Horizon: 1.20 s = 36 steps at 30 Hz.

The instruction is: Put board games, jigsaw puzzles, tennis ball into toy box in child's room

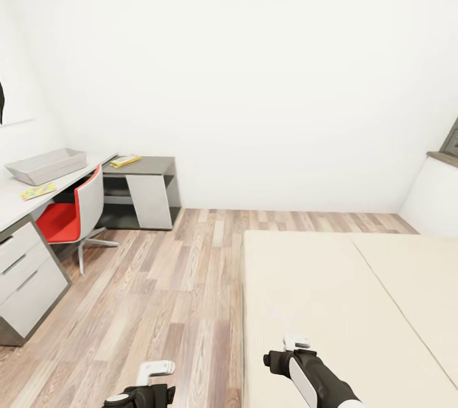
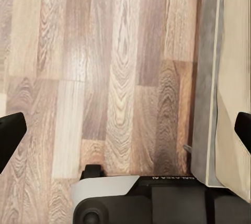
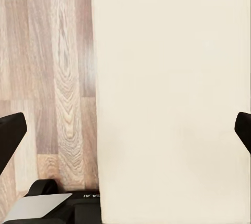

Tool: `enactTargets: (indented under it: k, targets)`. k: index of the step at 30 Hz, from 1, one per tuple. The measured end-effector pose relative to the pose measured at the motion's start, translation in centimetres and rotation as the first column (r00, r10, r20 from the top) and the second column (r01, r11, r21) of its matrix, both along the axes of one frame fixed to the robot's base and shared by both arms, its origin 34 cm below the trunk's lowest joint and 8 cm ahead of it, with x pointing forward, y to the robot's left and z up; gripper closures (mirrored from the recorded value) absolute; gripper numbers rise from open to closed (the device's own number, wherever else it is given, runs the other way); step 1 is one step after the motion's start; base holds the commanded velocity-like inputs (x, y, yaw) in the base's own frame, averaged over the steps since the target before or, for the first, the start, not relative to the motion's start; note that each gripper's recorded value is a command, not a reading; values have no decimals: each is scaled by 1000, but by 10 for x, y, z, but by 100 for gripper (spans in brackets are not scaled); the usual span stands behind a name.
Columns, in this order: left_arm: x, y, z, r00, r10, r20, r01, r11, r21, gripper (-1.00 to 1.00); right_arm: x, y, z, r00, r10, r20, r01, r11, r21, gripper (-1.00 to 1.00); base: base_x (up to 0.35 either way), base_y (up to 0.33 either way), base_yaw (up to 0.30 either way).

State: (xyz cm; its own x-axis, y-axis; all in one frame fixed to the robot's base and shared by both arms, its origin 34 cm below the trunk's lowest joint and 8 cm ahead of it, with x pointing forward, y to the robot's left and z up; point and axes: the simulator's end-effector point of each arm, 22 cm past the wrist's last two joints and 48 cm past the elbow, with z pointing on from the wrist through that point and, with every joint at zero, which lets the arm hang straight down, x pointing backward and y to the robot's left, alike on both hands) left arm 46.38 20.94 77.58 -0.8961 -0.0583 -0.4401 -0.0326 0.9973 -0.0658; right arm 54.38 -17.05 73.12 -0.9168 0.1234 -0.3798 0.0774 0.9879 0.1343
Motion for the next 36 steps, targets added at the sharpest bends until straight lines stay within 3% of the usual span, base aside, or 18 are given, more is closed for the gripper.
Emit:
enactTargets:
  k: [36]
  targets:
    - [1, -2, 1, 1000, -3, 3, 3, 1000, -1, -100, 0, 0, 0, 1000, 0, -1, 0, 1000, 1, -100, -5, -43, -4]
